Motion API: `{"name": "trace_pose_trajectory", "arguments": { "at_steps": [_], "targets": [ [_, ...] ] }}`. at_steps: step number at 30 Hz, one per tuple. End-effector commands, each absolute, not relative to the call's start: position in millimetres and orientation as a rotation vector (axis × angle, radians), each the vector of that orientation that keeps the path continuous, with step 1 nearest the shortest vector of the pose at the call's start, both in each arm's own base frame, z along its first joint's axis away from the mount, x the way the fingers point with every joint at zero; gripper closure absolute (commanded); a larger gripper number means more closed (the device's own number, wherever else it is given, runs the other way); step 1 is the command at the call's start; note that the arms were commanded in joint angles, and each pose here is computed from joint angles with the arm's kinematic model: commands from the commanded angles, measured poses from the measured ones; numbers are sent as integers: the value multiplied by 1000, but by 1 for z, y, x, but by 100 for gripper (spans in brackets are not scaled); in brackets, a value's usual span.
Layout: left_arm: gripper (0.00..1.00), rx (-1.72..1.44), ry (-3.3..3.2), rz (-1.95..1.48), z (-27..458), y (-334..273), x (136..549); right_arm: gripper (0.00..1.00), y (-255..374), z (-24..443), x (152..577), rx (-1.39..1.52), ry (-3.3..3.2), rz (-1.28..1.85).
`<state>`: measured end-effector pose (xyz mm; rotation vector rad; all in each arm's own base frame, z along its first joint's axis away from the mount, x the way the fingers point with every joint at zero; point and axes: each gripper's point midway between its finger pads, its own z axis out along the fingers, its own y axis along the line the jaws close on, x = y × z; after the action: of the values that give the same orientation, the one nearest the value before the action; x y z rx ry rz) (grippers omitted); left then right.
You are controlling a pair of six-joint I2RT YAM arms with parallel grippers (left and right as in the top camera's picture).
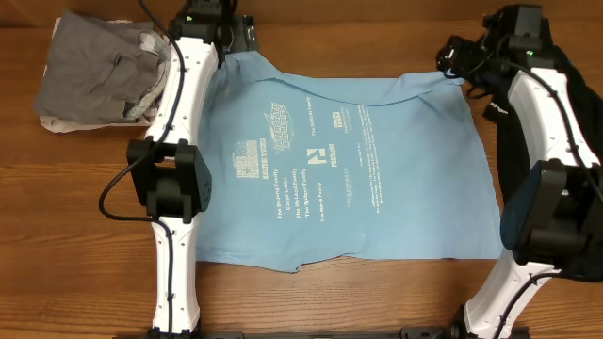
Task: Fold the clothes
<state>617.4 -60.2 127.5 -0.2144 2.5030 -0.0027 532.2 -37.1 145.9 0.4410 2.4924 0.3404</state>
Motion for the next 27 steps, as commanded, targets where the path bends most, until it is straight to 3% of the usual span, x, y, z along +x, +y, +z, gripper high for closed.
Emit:
{"name": "trace_pose_trajectory", "arguments": {
  "at_steps": [1, 7, 15, 27],
  "targets": [
    [0, -195, 2382, -61, 239, -63, 589, 0, -32, 234, 515, 400, 2383, 358],
    [0, -162, 2440, -68, 301, -68, 512, 0, -20, 293, 434, 418, 2436, 360],
    [0, -163, 2502, -56, 340, -61, 438, 0, -10, 351, 348, 449, 2393, 356],
    [3, -124, 2546, -146, 374, -61, 357, 0, -8, 378, 224, 630, 2371, 297]
  ]
}}
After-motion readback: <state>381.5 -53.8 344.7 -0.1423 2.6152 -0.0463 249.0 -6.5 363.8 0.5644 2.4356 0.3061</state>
